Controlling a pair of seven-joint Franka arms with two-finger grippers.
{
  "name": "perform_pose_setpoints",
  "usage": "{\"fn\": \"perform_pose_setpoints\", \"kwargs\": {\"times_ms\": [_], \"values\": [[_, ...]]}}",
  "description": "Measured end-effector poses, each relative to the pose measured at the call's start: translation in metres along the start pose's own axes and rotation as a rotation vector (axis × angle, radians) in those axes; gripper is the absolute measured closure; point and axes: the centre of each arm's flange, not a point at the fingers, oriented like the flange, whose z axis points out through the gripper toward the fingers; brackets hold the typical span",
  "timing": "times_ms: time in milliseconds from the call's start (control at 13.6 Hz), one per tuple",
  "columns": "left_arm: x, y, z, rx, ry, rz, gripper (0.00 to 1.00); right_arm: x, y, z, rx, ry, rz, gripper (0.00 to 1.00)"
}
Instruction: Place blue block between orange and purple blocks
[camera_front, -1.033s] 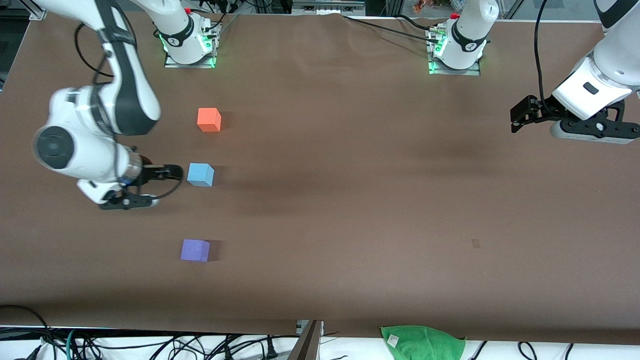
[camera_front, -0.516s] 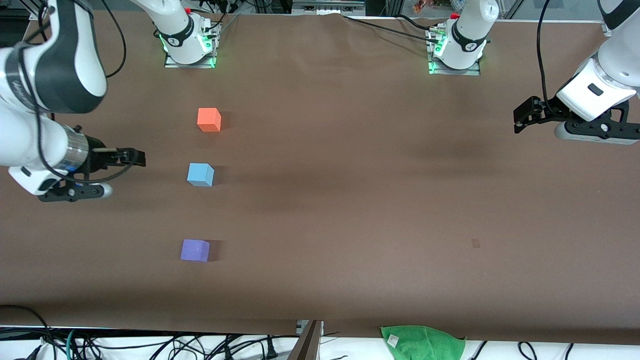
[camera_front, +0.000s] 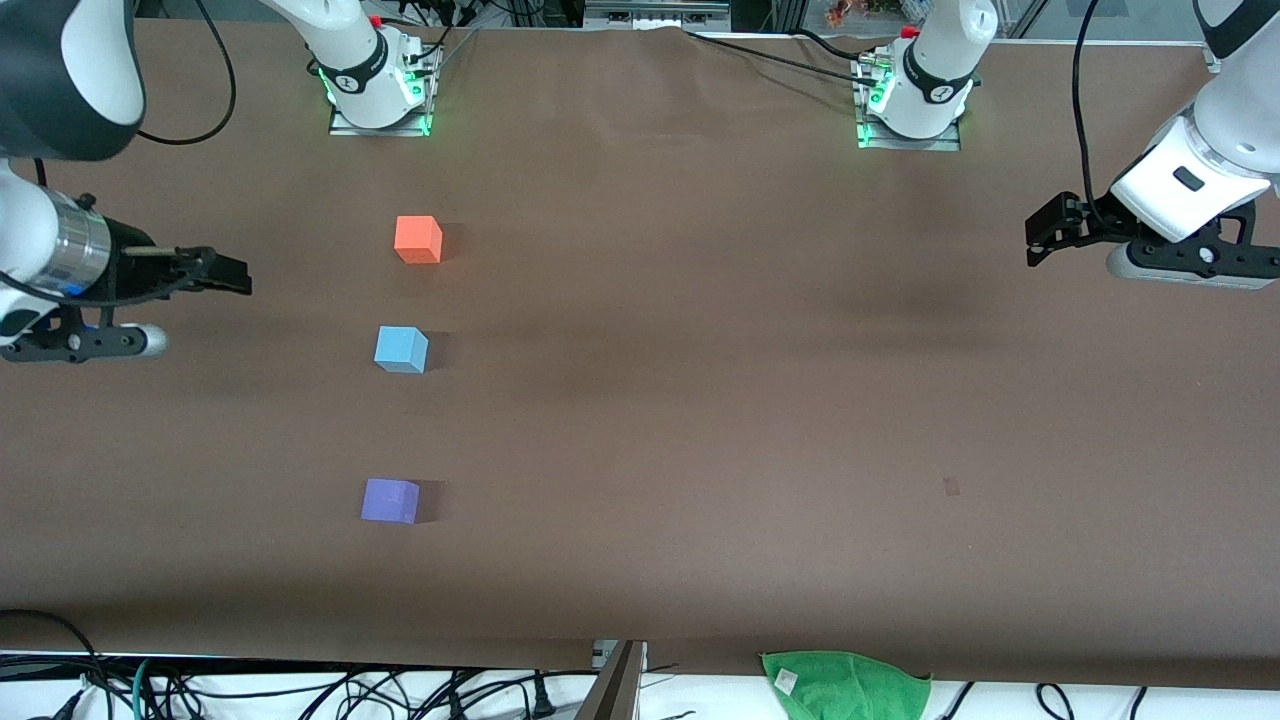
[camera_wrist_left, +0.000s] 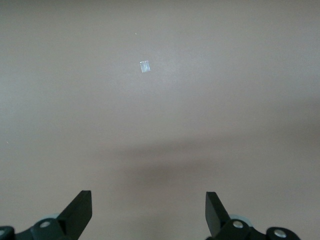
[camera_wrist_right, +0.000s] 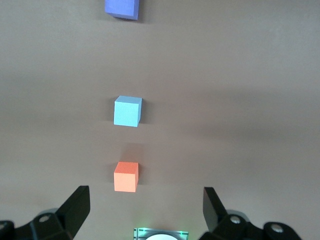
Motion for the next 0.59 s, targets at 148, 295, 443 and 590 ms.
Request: {"fn": "perform_pose_setpoints", "kwargs": {"times_ms": [148,295,443,590], "values": [[0.0,0.0,0.0,0.0,0.0,0.0,0.0,-0.007,-0.017,-0.009,-0.056,0.013,-0.037,0.0],[0.0,0.0,0.0,0.0,0.0,0.0,0.0,-0.017,-0.012,-0.022,-0.065,0.038,-0.031,0.0],[0.0,0.0,0.0,0.0,0.0,0.0,0.0,-0.029,0.011,-0.039,-0.055,0.069,0.001,0.0],[0.0,0.0,0.0,0.0,-0.001,0.0,0.0,-0.042,0.022,-0.052,-0.048,0.092,0.012,0.0]]}}
